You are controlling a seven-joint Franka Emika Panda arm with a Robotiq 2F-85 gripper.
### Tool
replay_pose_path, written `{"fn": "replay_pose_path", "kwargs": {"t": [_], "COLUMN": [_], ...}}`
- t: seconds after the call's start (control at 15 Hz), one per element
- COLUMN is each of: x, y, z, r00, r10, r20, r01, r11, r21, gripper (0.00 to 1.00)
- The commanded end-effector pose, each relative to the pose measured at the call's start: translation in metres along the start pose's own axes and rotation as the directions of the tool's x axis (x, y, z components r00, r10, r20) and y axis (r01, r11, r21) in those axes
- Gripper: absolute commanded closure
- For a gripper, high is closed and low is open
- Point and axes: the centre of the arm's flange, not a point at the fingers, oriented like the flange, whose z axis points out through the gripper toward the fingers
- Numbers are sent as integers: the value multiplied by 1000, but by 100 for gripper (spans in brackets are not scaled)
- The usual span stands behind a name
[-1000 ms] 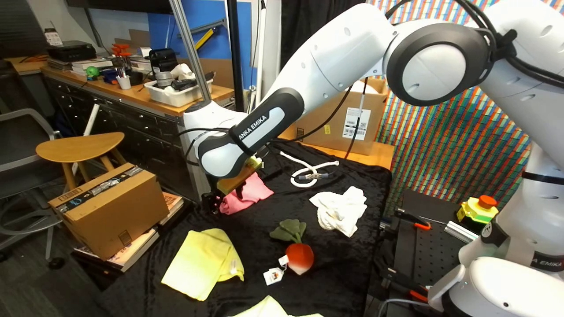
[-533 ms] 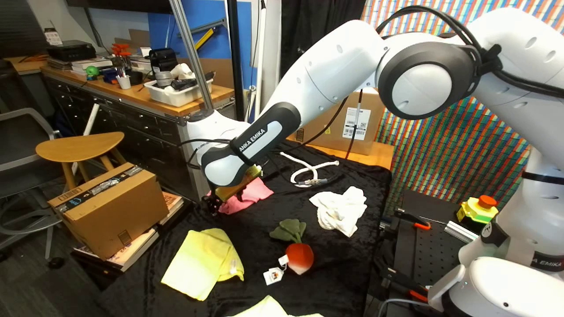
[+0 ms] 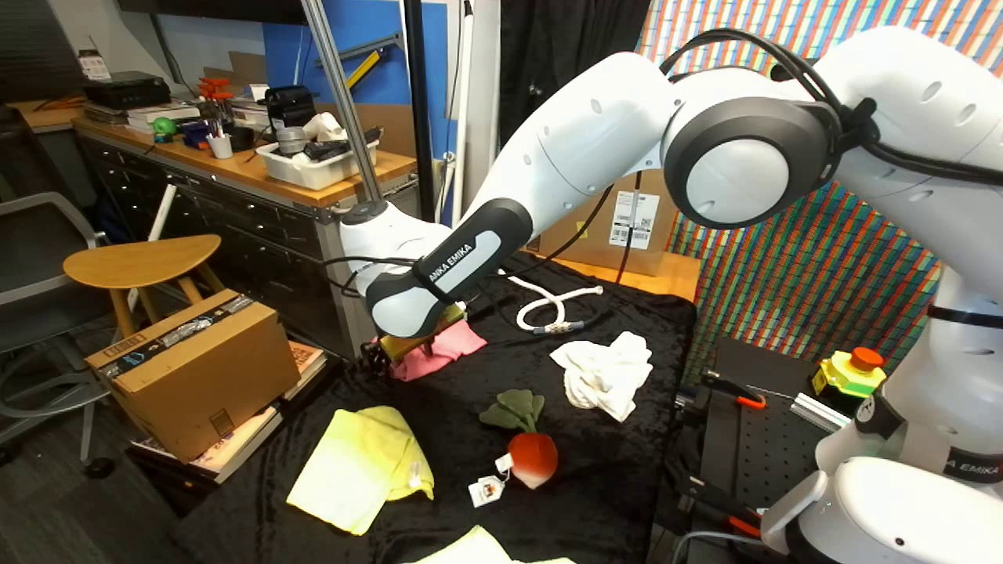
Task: Pile up all the objects on the table
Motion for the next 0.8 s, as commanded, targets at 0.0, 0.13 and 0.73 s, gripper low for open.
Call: {"fn": "replay_pose_path", "kwargs": {"t": [0.0,0.13,0.73], "x": [14,18,22], "y": [3,5,4], "z": [-6,-5,1], "r00": [996,994,990], "r10": [70,89,129], "r20": [-52,-60,-49], "r01": [-69,-89,-129], "r11": [998,996,992], "r21": [12,6,4], "gripper": [0,0,0]}}
